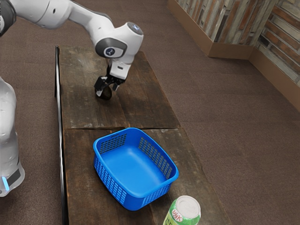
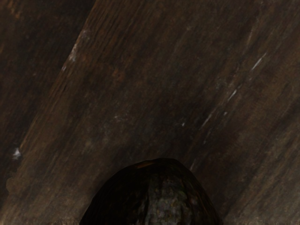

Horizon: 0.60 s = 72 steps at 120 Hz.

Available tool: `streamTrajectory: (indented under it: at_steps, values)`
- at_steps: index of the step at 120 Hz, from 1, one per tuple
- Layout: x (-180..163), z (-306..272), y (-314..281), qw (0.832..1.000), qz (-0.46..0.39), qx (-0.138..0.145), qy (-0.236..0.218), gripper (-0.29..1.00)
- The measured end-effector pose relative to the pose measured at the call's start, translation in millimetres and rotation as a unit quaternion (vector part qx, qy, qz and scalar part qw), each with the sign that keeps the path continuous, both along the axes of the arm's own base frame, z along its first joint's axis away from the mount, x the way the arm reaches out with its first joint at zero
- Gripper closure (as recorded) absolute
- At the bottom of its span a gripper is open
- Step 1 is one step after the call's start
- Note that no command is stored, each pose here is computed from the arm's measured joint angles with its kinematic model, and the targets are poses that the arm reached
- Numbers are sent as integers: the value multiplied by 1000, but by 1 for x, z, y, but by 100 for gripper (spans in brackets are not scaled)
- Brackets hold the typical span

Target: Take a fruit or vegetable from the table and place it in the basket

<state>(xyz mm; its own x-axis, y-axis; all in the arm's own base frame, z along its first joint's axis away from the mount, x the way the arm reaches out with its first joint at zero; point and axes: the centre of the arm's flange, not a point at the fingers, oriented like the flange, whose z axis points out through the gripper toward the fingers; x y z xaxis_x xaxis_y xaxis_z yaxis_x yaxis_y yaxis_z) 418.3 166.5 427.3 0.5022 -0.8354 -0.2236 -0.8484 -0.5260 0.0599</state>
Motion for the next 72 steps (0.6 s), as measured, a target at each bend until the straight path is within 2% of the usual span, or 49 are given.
streamTrajectory:
  at_steps: [43,58,72]
  values:
    - [1,-7,6,1000,6,1,2,0]
    - [-1,-7,10,1000,12,0,2,24]
    - [-1,-8,11,1000,15,2,2,35]
